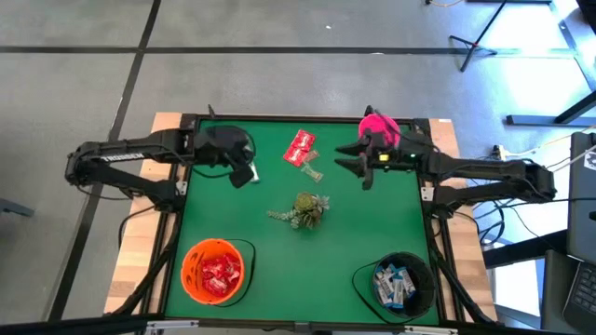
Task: Sort candy
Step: Put the white chocolate into the black bucket
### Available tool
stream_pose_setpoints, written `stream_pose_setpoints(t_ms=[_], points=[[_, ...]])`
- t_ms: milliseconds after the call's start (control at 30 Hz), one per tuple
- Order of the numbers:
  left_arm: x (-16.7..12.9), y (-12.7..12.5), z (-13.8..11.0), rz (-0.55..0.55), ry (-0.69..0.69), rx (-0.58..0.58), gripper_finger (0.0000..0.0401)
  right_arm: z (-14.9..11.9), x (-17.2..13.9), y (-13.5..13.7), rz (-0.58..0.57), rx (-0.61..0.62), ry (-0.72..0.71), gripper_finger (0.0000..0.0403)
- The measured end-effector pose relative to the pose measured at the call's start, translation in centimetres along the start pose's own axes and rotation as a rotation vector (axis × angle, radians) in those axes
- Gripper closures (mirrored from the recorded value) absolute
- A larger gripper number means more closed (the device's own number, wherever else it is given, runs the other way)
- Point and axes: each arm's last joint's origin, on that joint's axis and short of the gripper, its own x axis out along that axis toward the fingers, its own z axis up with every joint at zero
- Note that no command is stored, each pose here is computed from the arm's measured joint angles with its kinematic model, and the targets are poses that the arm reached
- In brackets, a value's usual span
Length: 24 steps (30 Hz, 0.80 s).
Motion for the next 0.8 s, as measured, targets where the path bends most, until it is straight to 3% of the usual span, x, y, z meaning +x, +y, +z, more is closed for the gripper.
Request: stream_pose_setpoints(t_ms=[300, 567, 800], points=[[4.0, -0.8, -1.5, 0.082, 0.243, 0.011, 0.0390, 0.4, 2.5, 0.4, 0.059, -0.013, 0.044, 0.0219], [11.4, -1.1, -3.2, 0.215, 0.472, -0.059, 0.0289, 0.6, 2.5, 0.4, 0.058, -0.036, 0.051, 0.0219], [15.6, -1.9, -5.4, 0.234, 0.624, 0.043, 0.0213, -0.3, 2.4, 0.2, 0.041, -0.035, 0.136, 0.0219]])
